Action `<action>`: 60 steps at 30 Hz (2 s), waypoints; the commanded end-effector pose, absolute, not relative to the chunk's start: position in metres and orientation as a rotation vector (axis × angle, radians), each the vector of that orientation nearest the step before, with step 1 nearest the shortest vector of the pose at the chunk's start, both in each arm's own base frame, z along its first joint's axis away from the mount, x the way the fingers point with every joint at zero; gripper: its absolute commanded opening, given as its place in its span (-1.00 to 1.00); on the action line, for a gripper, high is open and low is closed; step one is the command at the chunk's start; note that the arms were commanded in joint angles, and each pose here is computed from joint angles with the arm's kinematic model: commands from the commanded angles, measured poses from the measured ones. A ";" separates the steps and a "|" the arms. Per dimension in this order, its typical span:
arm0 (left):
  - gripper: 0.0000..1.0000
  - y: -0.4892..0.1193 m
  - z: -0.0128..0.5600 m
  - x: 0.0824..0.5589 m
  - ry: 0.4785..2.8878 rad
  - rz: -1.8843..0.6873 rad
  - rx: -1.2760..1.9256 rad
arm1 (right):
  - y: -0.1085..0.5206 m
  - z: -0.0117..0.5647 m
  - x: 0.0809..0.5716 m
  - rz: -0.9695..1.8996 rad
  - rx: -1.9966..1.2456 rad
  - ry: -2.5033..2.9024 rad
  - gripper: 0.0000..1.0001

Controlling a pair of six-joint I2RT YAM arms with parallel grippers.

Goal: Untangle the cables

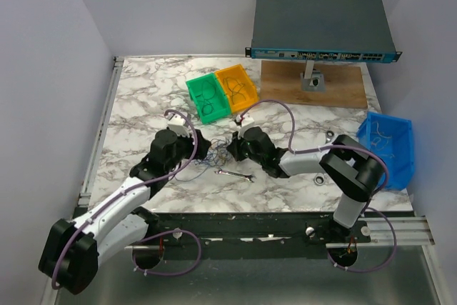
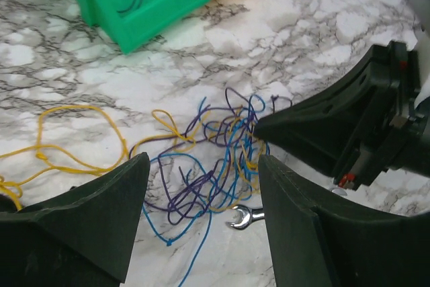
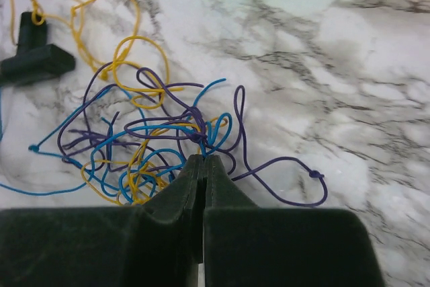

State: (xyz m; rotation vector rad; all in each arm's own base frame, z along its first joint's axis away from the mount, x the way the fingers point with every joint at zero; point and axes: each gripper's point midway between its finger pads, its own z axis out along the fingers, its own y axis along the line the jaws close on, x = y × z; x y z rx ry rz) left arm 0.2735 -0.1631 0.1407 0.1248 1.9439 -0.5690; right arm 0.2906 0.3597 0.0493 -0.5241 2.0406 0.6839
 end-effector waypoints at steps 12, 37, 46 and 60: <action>0.15 -0.210 0.119 0.273 2.102 -0.616 0.373 | 0.283 0.074 0.328 0.291 -0.128 1.956 -0.99; -0.15 -0.209 0.073 0.280 2.369 -0.406 0.389 | 0.273 0.070 0.332 0.236 -0.063 1.974 -0.99; -0.15 -0.221 0.096 0.270 2.244 -0.549 0.454 | 0.273 0.071 0.331 0.242 -0.064 1.969 -0.99; -0.39 -0.262 0.075 0.249 2.297 -0.511 0.740 | 0.272 0.072 0.331 0.247 -0.056 1.964 -0.99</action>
